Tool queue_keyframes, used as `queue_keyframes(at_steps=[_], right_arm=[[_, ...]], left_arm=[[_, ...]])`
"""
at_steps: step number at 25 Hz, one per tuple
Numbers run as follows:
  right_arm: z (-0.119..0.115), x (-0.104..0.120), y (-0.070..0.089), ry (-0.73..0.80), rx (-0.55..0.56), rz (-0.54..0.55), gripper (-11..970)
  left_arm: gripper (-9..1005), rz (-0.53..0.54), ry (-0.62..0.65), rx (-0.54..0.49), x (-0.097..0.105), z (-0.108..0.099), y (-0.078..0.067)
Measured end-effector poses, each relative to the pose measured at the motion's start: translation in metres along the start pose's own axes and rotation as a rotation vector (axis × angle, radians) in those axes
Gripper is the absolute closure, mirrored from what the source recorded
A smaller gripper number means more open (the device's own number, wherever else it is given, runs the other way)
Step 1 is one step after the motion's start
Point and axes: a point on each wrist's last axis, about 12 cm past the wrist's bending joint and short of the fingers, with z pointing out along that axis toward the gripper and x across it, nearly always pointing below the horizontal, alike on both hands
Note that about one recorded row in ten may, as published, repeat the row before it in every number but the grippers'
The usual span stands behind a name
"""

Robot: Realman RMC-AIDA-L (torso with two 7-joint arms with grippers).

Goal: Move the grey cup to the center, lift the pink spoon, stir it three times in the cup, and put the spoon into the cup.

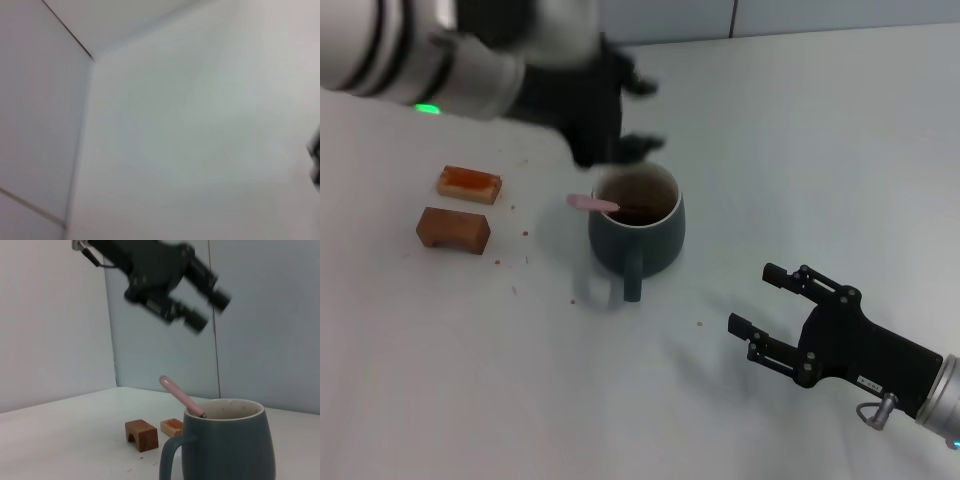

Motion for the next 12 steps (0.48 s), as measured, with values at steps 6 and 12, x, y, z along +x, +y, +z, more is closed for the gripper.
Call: queue_keyframes(at_steps=[6, 12], right_arm=[[0.000, -0.004, -0.002, -0.025, -0.006, -0.016, 201], [0.000, -0.011, -0.006, -0.060, -0.024, -0.042, 201]], left_arm=[[500, -0.143, -0.316, -0.210, 0.037, -0.025, 0.005], [204, -0.456, -0.579, -0.359, 0.137, -0.042, -0.019]])
